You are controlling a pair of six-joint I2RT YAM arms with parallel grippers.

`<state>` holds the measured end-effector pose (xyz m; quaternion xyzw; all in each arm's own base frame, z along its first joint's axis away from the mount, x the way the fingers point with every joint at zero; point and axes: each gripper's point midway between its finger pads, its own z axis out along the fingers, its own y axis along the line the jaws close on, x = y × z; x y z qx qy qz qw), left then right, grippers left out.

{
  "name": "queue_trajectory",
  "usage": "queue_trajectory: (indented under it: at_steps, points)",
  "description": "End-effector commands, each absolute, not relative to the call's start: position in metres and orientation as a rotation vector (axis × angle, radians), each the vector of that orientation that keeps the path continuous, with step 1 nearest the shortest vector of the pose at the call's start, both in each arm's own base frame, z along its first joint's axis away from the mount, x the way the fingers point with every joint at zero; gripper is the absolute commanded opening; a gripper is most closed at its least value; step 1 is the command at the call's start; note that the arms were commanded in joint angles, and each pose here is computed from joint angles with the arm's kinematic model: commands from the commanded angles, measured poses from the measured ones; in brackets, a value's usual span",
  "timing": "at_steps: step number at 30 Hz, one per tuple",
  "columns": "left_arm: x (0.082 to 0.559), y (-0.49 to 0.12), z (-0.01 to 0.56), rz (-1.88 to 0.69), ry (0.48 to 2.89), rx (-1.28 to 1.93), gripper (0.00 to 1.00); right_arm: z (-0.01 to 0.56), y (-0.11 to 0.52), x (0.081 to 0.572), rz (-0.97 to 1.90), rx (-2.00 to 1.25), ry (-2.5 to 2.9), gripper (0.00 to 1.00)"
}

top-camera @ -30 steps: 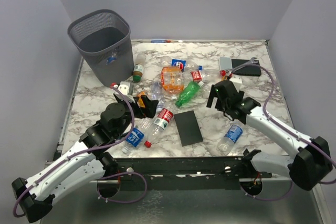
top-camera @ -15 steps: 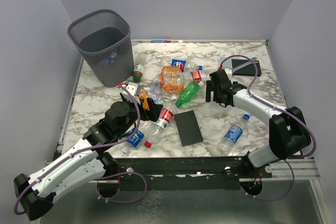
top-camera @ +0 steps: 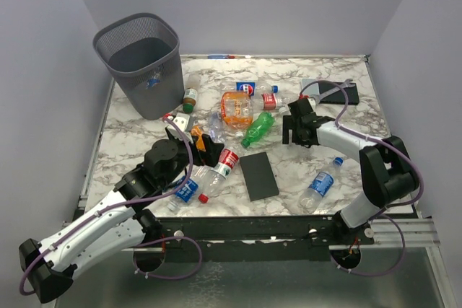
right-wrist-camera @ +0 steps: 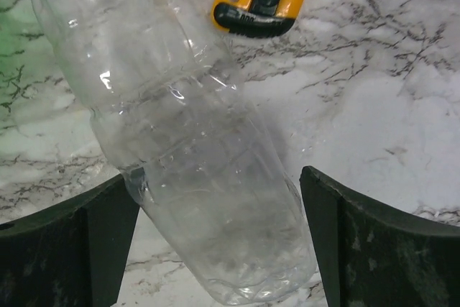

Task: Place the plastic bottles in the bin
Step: Pick up the plastic bottle at the center of the board.

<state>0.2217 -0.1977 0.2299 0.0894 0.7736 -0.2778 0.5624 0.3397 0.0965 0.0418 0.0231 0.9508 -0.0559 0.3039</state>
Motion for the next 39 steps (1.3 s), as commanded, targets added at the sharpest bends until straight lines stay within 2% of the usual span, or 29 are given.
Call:
queue_trajectory:
  at_steps: [1, 4, 7, 13, 19, 24, 28, 33, 39]
  points:
    - [0.223, -0.202, 0.227, -0.659, 1.827, 0.231, 0.99, 0.030, 0.106, 0.328, -0.076, 0.060, 2.573, 0.93]
    - [0.224, -0.205, 0.224, -0.660, 1.838, 0.239, 0.99, 0.023, 0.109, 0.325, -0.063, 0.061, 2.611, 0.94]
    - [0.224, -0.205, 0.223, -0.659, 1.842, 0.238, 0.99, 0.022, 0.111, 0.323, -0.049, 0.065, 2.616, 0.90]
    - [0.224, -0.202, 0.224, -0.655, 1.835, 0.223, 0.99, 0.026, 0.113, 0.315, -0.006, 0.073, 2.623, 0.73]
    - [0.226, -0.199, 0.224, -0.643, 1.833, 0.204, 0.99, 0.057, 0.113, 0.306, 0.052, 0.102, 2.569, 0.59]
    - [0.228, -0.195, 0.224, -0.633, 1.831, 0.158, 0.99, 0.104, 0.117, 0.291, 0.172, 0.109, 2.487, 0.57]
    - [0.230, -0.197, 0.235, -0.691, 1.795, 0.080, 0.99, 0.165, 0.136, 0.279, 0.415, 0.019, 2.302, 0.53]
    - [0.231, -0.213, 0.282, -0.871, 1.668, 0.004, 0.99, 0.252, 0.175, 0.245, 0.795, -0.224, 1.913, 0.50]
    - [0.220, -0.253, 0.352, -1.190, 1.474, 0.043, 0.99, 0.308, 0.204, 0.198, 1.104, -0.415, 1.592, 0.49]
